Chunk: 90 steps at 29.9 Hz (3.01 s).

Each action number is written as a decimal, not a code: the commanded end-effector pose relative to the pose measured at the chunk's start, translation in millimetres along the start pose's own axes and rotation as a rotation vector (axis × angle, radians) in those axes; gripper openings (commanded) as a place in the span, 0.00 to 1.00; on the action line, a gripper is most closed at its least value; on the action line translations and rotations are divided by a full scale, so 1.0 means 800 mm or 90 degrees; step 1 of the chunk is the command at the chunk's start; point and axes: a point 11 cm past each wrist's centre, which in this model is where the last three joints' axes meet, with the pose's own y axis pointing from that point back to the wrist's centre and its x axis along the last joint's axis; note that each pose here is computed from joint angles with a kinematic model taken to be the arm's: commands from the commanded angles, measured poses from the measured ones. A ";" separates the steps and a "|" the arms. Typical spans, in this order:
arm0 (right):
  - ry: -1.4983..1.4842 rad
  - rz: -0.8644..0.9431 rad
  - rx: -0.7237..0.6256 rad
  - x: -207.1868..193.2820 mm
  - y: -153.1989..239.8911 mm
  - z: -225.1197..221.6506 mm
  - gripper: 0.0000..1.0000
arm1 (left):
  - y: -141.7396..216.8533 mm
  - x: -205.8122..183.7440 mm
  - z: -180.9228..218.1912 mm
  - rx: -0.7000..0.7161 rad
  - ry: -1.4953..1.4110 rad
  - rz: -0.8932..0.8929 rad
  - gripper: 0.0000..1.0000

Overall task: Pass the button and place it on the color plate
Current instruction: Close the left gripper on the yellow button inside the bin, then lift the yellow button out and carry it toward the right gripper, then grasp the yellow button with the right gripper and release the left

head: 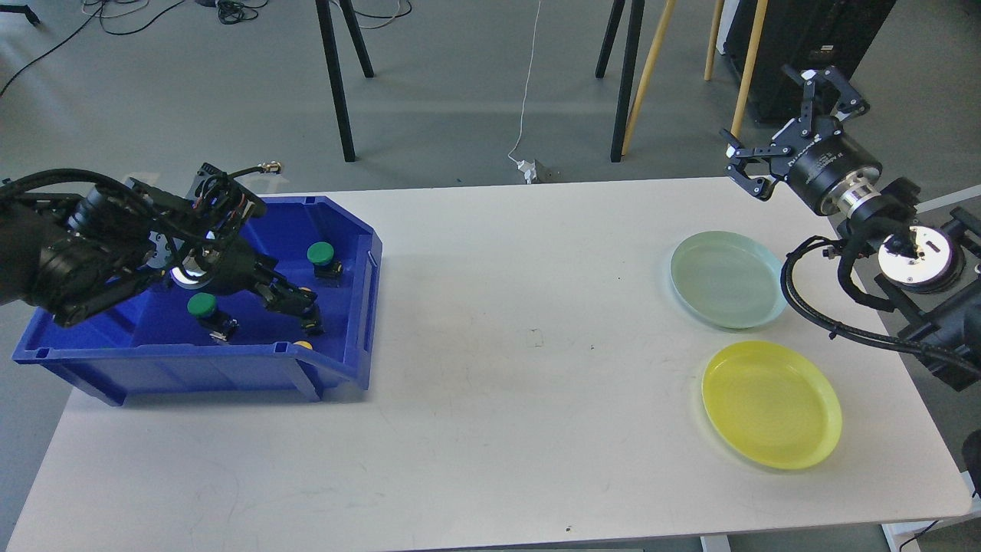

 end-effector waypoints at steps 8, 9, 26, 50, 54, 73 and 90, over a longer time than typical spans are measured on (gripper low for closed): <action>-0.002 0.012 -0.006 0.010 0.008 0.006 1.00 | -0.003 -0.001 -0.001 0.004 0.001 -0.002 0.85; -0.002 0.012 -0.006 0.011 0.008 0.007 1.00 | -0.006 -0.003 0.002 0.000 -0.001 -0.005 0.85; -0.006 0.026 -0.013 0.021 0.015 0.015 1.00 | -0.028 -0.016 0.025 -0.026 -0.006 -0.029 0.65; -0.009 0.034 -0.017 0.028 0.021 0.021 1.00 | -0.015 0.003 0.012 -0.010 -0.021 0.024 0.04; -0.008 0.033 -0.016 0.027 0.021 0.020 1.00 | 0.044 0.019 -0.032 0.029 0.008 0.066 0.04; 0.139 -0.227 -0.157 -0.109 0.062 0.064 1.00 | 0.064 0.217 0.255 -0.607 0.387 0.393 0.05; 0.111 -0.274 -0.183 -0.140 0.056 0.100 0.98 | 0.020 0.212 0.283 -0.616 0.445 0.398 0.05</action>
